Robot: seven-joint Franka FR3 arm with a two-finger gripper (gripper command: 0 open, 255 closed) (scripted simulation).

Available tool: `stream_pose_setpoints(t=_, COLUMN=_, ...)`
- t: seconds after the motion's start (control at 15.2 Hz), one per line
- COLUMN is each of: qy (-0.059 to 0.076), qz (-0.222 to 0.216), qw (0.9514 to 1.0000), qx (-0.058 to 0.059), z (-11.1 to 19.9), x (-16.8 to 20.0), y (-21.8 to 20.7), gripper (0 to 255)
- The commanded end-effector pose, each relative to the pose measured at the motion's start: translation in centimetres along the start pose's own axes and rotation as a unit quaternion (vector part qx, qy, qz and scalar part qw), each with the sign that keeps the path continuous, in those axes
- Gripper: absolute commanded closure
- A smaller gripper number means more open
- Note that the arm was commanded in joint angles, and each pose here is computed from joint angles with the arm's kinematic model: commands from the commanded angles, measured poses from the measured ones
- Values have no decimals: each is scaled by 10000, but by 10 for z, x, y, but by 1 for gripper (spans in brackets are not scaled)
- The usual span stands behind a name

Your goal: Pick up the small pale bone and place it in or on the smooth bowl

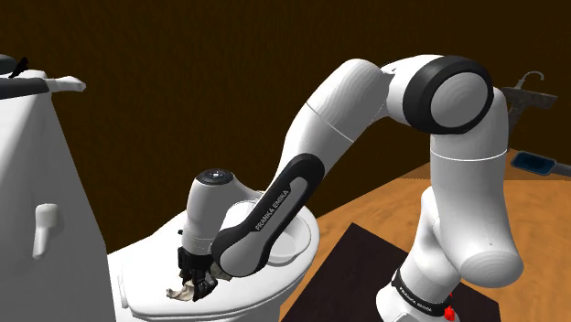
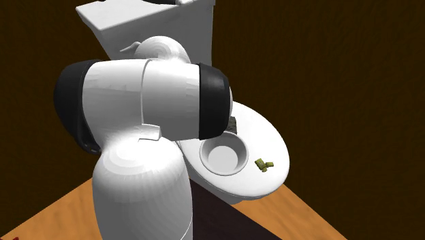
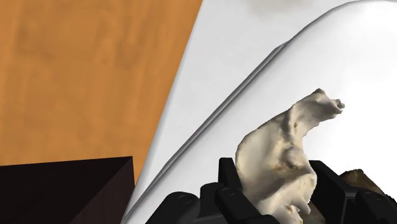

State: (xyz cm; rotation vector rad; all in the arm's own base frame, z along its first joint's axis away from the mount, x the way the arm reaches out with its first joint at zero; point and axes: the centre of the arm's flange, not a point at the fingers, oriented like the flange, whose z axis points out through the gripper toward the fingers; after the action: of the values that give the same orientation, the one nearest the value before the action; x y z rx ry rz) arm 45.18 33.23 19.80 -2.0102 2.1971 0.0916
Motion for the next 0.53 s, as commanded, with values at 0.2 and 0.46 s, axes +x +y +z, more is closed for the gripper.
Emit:
stream_pose_setpoints(t=0.2, qy=0, qz=0, qw=10000, qx=0, z=-16, x=-3, y=-1, gripper=255)
stream_pose_setpoints(t=0.46, qy=0, qz=0, qw=10000, qx=0, z=-36, x=-6, y=-2, gripper=255)
